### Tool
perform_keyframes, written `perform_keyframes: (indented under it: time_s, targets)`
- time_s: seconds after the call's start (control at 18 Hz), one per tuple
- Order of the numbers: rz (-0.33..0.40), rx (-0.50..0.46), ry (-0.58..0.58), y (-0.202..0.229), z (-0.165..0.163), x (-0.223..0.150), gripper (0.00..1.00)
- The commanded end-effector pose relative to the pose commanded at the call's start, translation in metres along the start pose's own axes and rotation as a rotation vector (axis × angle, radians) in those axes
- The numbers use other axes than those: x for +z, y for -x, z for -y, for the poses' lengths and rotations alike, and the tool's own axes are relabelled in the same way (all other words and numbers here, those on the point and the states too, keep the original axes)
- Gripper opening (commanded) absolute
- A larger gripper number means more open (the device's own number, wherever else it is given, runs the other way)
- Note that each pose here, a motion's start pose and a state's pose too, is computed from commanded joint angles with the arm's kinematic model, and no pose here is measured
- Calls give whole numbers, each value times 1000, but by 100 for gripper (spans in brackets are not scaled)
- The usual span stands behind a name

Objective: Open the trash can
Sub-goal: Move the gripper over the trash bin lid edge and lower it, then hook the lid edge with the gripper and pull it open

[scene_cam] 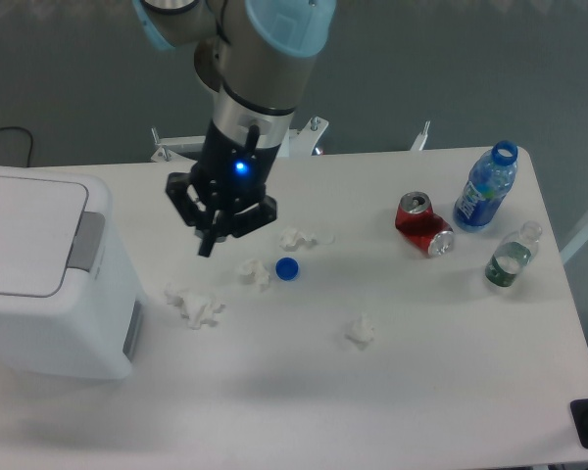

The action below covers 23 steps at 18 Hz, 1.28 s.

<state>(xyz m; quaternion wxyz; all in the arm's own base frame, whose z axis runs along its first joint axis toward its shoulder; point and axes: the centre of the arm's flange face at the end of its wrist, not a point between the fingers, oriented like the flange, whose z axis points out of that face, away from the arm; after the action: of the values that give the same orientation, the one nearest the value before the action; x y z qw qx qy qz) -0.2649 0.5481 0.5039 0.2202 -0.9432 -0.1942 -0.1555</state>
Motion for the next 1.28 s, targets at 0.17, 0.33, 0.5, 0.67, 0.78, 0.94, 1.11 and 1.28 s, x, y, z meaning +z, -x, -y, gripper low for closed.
perform_keyframes:
  time_s: [0.17, 0.33, 0.5, 0.67, 0.78, 0.94, 1.11, 1.28]
  targets:
    - [-20, -7, -2, -16, 3, 3, 0]
    - [-50, -1, 4, -31, 2, 7, 0]
    - [-60, -1, 14, -47, -1, 12, 0]
    - [-67, 2, 21, -57, -3, 16, 0]
    - [-72, 7, 34, -65, -6, 21, 1]
    - [-76, 6, 45, -67, -9, 25, 1]
    - [-76, 1, 51, -66, -10, 25, 1]
    - [-78, -1, 58, -67, -11, 27, 1]
